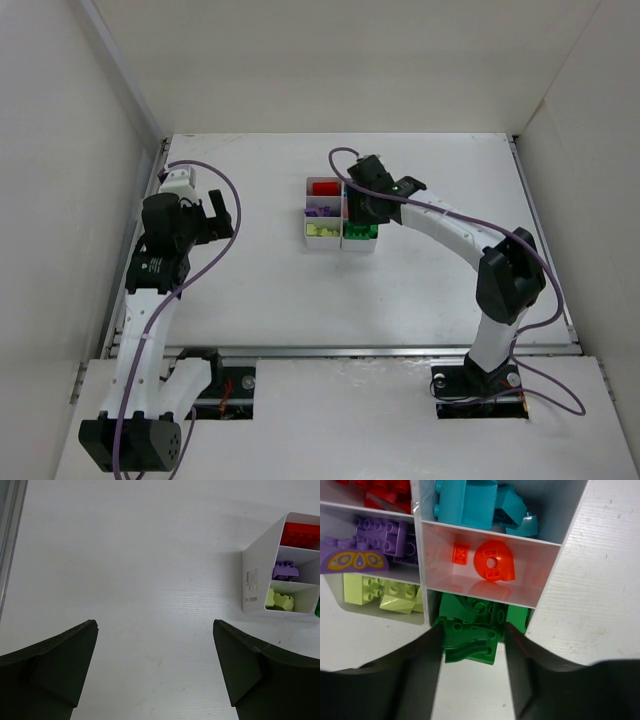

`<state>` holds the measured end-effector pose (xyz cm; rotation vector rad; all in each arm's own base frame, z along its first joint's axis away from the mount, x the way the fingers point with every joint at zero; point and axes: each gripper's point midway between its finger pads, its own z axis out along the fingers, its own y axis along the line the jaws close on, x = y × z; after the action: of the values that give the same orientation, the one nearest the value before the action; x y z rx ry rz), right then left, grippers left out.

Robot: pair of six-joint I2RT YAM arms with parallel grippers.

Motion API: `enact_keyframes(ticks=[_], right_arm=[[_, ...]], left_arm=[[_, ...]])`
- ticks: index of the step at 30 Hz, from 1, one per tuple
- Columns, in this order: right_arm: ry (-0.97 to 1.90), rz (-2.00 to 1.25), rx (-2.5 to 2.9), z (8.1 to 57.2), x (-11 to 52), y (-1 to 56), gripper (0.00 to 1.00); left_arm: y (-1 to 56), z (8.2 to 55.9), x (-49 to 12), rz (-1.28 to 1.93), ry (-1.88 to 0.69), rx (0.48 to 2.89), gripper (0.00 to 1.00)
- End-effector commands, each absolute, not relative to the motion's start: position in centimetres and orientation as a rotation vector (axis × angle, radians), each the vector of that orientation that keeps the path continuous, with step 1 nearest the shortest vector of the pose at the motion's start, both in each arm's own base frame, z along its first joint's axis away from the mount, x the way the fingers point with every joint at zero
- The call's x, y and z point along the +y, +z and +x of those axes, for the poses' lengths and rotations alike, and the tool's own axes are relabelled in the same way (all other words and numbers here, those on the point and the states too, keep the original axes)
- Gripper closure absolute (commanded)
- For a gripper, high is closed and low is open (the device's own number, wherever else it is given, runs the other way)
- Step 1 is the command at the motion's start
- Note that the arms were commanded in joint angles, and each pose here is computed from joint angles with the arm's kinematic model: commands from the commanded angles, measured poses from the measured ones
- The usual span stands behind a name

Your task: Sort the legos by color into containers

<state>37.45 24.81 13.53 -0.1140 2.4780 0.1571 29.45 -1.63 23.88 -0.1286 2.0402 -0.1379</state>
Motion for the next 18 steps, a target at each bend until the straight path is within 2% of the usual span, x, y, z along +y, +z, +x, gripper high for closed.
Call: enact_keyframes(ticks=[1,3,5,12,18], right_arm=[[0.176,-0.093,2.461,38.0,25.0,13.8,0.40],[0.182,-0.091,2.453,38.2,25.1,14.1,0.32],[0.184,-0.101,2.445,38.1,25.0,14.5,0.29],[0.203,-0.079,2.382,38.1,24.6,17.7,0.28],[0.234,0.004,2.292,38.7,21.2,21.9,0.28]], left_arm=[[25.0,30.1,-1.2,-0.144,-0.121,1.986,0.00],[25.0,30.1,-1.2,-0.144,-0.120,1.986,0.00],[24.7,30.2,-1.2,-0.145,-0.120,1.995,0.00],[24.7,30.2,-1.2,-0.145,-0.120,1.996,0.00],[24.7,30.2,-1.2,-0.145,-0.120,1.996,0.00]])
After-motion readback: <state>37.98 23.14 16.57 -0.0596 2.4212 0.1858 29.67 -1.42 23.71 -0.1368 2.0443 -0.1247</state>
